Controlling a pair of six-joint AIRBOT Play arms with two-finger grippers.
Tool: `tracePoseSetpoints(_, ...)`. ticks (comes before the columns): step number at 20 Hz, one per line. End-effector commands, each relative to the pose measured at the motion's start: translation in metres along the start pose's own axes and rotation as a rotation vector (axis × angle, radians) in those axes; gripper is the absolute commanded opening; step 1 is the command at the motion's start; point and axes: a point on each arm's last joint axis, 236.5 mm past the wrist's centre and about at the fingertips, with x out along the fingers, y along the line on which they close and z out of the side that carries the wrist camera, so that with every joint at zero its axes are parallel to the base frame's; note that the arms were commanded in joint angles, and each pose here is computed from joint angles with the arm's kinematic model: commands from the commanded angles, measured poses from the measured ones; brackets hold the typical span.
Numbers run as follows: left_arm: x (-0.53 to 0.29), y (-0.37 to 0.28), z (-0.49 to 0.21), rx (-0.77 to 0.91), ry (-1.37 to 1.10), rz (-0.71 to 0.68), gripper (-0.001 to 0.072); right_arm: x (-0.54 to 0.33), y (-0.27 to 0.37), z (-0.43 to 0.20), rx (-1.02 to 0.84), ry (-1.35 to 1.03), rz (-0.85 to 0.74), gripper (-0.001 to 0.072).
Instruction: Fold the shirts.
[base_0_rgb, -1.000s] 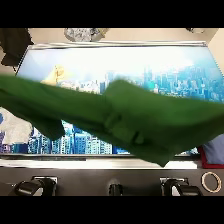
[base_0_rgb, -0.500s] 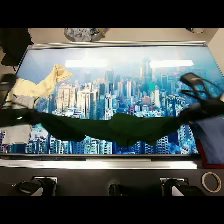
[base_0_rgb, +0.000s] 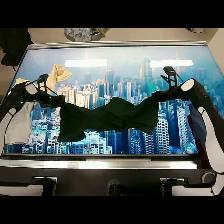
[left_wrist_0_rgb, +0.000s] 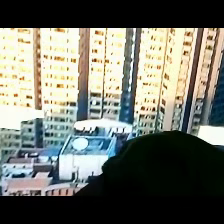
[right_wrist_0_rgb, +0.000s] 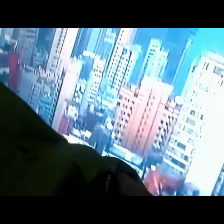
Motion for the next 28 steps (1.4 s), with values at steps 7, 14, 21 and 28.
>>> tracePoseSetpoints(7,-0.054,0.057,-0.015,-0.044,0.130,-0.084,0.0656,-0.091,-0.034,-0.058,0.035,0.226,0.098,0.0577)
tracePoseSetpoints(14,0.006,0.056,-0.127,-0.142,0.263,-0.182,0.0538,-0.094,-0.020,-0.170,0.157,0.421,0.194,0.0568)
tracePoseSetpoints(21,0.026,0.016,-0.080,-0.183,0.057,-0.264,0.0537,-0.071,-0.002,-0.198,0.243,0.425,0.255,0.0573)
tracePoseSetpoints(28,-0.005,0.022,-0.074,-0.106,0.086,-0.253,0.0525,-0.060,0.012,-0.209,0.270,0.404,0.310,0.0573)
